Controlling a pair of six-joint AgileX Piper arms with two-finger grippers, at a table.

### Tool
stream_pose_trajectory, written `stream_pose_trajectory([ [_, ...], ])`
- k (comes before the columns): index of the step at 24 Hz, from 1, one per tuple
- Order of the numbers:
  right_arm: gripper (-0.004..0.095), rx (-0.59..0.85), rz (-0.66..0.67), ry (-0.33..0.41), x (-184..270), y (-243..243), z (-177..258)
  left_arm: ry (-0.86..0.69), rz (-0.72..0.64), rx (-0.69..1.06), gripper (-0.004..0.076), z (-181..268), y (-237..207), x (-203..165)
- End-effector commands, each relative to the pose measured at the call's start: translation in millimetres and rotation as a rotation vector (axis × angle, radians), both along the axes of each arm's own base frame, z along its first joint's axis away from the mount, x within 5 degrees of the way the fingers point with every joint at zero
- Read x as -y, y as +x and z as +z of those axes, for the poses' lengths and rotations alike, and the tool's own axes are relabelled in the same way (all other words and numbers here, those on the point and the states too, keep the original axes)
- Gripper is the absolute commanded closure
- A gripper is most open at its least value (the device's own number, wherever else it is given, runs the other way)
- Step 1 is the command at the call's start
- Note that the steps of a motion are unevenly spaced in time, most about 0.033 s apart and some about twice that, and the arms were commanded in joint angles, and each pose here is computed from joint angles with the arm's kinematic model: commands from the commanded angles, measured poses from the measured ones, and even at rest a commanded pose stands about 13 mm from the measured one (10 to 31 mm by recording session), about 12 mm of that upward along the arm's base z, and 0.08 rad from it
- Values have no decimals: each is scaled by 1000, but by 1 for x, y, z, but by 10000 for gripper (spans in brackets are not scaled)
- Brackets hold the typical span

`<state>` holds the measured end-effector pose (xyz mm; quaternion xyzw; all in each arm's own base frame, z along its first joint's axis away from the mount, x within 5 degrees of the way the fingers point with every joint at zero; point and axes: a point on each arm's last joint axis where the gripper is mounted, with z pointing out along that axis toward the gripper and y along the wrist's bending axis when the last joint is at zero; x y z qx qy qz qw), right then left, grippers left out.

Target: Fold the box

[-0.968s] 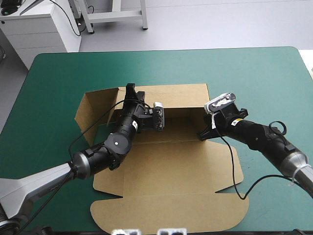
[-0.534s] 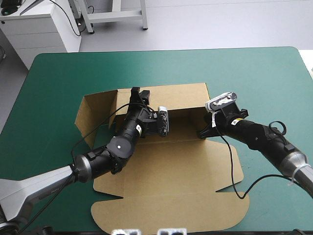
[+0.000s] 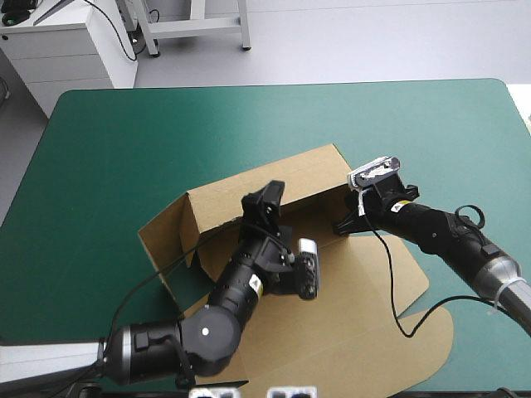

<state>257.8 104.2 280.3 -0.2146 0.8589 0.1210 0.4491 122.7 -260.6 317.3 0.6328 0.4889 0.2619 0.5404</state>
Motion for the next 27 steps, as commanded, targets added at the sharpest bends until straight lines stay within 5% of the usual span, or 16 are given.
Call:
stream_pose_trajectory([
  [1, 926, 100, -43, 44, 2, 3, 19, -16, -73, 41, 148, 22, -37, -1],
  [3, 926, 101, -44, 44, 2, 3, 20, -17, -113, 45, 303, 26, -42, 1],
  [6, 926, 102, -46, 46, 2, 3, 20, -72, -145, -4, 680, 46, -34, 6],
  [7, 926, 102, -46, 46, 2, 3, 20, -95, -168, -55, 725, 59, -26, 8],
  [15, 926, 103, -54, 53, 2, 4, 20, -324, -42, -616, 707, 160, 25, -38],
  [27, 926, 103, -53, 54, 2, 3, 21, -721, 341, -716, 707, 191, 101, -150],
])
